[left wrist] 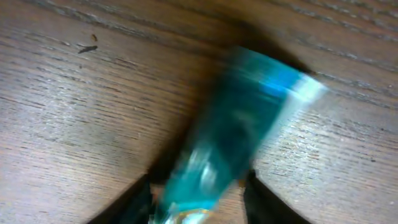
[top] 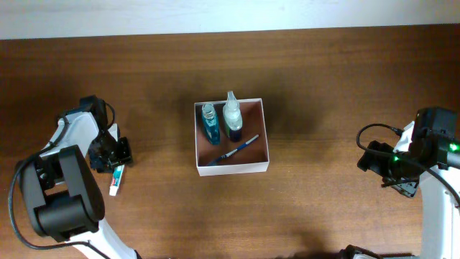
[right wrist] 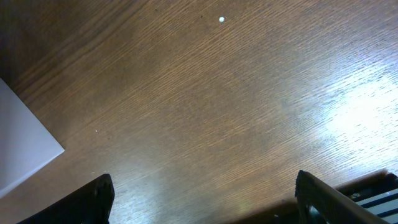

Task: Pack container
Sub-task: 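Move left gripper to the teal toothpaste tube and grasp it, then carry toothpaste tube with left gripper and place it in box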

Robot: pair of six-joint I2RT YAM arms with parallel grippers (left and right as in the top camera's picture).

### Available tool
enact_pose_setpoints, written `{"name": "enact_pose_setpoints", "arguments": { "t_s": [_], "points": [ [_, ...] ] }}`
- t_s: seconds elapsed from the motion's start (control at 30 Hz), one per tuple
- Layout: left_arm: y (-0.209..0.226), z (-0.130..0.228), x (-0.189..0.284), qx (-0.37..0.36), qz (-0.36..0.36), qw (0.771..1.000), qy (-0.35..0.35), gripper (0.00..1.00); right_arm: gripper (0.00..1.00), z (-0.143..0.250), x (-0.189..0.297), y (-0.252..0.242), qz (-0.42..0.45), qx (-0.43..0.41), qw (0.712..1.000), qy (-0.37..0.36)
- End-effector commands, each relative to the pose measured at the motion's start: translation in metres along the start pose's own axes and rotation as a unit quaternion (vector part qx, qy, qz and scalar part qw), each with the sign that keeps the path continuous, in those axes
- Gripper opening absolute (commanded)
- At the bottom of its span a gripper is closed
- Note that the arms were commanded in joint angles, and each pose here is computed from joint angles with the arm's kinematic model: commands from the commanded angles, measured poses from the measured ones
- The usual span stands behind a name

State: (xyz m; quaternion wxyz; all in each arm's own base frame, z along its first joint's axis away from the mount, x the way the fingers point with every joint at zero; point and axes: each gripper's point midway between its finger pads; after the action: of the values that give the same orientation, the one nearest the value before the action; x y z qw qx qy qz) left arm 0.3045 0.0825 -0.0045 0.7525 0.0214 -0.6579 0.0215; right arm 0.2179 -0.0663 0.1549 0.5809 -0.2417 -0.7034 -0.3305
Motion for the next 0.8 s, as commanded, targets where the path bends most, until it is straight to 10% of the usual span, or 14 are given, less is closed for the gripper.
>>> {"name": "enact_pose_setpoints", "arguments": {
  "t_s": [0.0, 0.37, 0.6, 0.77],
  "points": [
    [0.004, 0.016, -0.026, 0.005, -0.010, 0.999, 0.048, 0.33, 0.86, 0.002, -0.002, 0.001, 0.001, 0.006, 1.000, 0.003],
    [-0.002, 0.008, -0.008, 0.007, -0.002, 0.999, 0.036, 0.01, 0.86, 0.001, -0.002, -0.001, 0.006, 0.006, 1.000, 0.001],
    [-0.038, -0.024, 0.089, -0.057, -0.027, 0.993, -0.095, 0.00, 0.86, 0.001, -0.002, -0.001, 0.006, 0.006, 1.000, 0.000],
    [-0.138, -0.025, 0.193, -0.293, -0.056, 0.916, -0.270, 0.00, 0.86, 0.000, -0.002, -0.001, 0.004, 0.006, 1.000, -0.002]
  ]
}}
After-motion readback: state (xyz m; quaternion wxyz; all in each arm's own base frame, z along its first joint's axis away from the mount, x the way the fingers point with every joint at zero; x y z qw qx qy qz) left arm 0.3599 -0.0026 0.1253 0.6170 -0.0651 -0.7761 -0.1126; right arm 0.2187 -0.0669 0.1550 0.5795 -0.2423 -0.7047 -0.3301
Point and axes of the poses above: each gripper's point midway between its finger pads, its own x axis back along the fingers, its own y axis along the line the jaws close on, z = x × y, and after that the axes turned 14 degrees about -x, right-handed
